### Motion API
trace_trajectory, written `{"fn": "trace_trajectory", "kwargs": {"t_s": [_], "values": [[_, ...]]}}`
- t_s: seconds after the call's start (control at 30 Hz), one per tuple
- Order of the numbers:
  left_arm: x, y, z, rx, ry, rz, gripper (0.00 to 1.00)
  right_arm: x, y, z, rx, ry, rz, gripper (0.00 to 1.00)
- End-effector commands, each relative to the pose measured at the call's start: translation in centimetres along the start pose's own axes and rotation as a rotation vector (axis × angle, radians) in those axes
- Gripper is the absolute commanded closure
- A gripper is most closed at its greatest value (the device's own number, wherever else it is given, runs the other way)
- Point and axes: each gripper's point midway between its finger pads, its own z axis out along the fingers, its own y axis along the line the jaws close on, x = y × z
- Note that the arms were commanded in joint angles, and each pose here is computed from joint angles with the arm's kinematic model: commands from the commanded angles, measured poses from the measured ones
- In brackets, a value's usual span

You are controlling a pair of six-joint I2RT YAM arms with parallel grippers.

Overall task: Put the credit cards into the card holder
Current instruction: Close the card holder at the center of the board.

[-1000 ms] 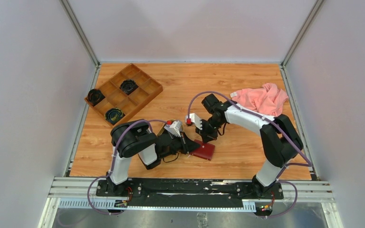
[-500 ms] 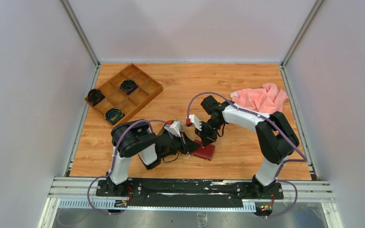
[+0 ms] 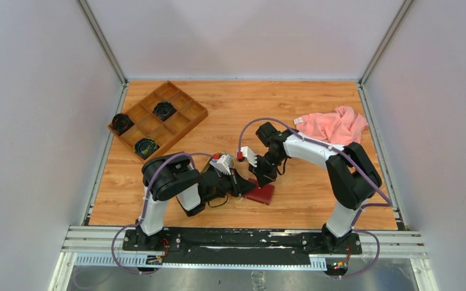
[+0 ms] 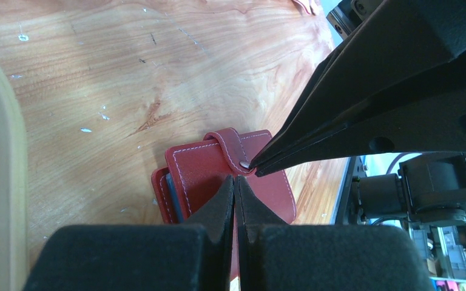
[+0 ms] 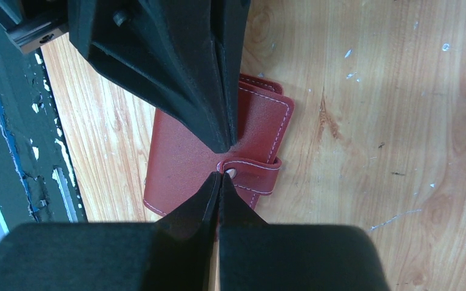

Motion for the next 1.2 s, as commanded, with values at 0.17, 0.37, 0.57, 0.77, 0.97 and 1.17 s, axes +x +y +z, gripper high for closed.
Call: {"fn": "trace_trajectory", "kwargs": {"t_s": [0.17, 0.37, 0.57, 0.77, 0.97, 1.17], "values": [[0.2, 1.4, -0.3, -0.037, 0.0, 0.003, 1.0, 1.7, 0.9, 1.7, -0.039, 0.082, 0.01, 1.0], [0.2, 1.4, -0.3, -0.036, 0.001, 0.003, 1.0, 2.0, 1.1, 2.0, -0.054, 0.094, 0.02, 1.0], [0.2, 1.4, -0.3, -0.035, 0.0, 0.003, 1.0, 1.1, 1.3, 1.7, -0.062, 0.062, 0.031, 1.0], [0.2, 1.3, -0.4, -0.033, 0.001, 0.002, 1.0, 0.4, 1.3, 1.0, -0.054, 0.034, 0.037, 1.0], [0.2, 1.3, -0.4, -0.033, 0.0, 0.002, 1.0, 1.1, 1.0, 1.7, -0.057, 0.067, 0.065, 1.0], [0.2, 1.3, -0.4, -0.03, 0.001, 0.002, 1.0, 1.8, 0.3, 2.1, -0.034, 0.103, 0.099, 1.0]]}}
